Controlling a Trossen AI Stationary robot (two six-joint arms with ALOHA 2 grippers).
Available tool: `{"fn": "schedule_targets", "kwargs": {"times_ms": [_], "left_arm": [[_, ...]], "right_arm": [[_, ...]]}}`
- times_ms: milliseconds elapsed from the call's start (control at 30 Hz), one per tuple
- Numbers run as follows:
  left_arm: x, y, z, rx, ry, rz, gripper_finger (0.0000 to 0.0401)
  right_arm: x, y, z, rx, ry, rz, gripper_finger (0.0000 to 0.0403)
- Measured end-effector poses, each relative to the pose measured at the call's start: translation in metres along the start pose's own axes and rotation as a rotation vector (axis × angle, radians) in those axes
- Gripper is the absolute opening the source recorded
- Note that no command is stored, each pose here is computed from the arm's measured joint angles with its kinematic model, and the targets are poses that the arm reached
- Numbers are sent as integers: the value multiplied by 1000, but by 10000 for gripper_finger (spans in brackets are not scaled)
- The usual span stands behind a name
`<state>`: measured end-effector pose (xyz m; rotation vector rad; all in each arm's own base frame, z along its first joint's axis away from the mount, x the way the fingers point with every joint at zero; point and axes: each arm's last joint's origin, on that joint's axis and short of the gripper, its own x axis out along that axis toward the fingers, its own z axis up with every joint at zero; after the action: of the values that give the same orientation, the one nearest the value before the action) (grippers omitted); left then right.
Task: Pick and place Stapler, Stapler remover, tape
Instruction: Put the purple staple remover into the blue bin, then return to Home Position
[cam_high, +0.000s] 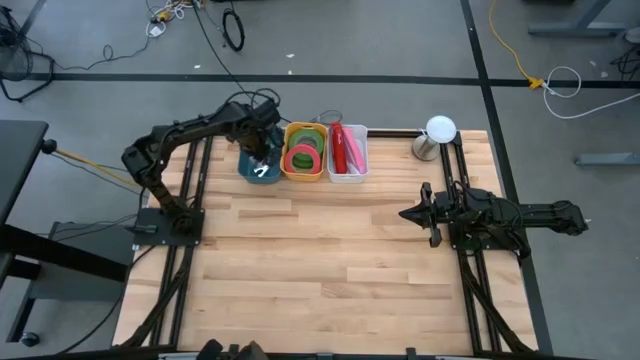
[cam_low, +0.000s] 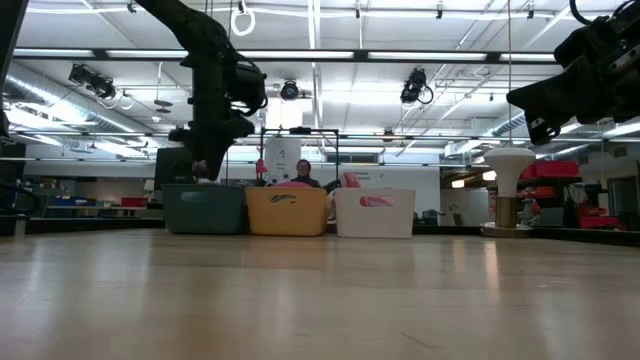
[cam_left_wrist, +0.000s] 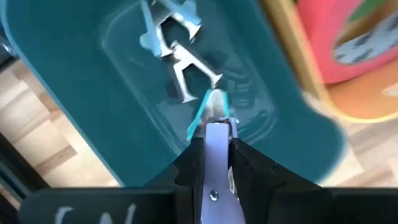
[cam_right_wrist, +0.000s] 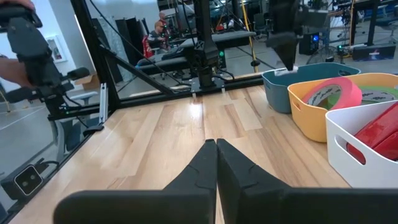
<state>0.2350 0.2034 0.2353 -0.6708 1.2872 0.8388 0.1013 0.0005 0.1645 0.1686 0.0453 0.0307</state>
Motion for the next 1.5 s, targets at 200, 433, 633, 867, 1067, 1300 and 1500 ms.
{"fn": "schedule_targets", "kwargs": {"times_ms": [200,433,633,867,1067,1300,1500], "left_arm": [[14,4,-5,-10,15,7,76],[18,2,-1,-12,-43,-10,76],[17,0,6,-18,-122,-33,76],[17,-1,7,-17,-120,-51,76],[17,-2,8,34,-131,-95,93],[16,-3,9,7,-137,-108,187],[16,-3,8,8,-126,-106,253]], "right_arm": [[0,0,0,0,0,1,7],[0,0,0,0,-1,1,7],[0,0,0,0,0,1,7],[0,0,0,0,0,0,7],[0,0,0,0,0,1,7],[0,0,0,0,0,1,7],[0,0,0,0,0,0,7]]}}
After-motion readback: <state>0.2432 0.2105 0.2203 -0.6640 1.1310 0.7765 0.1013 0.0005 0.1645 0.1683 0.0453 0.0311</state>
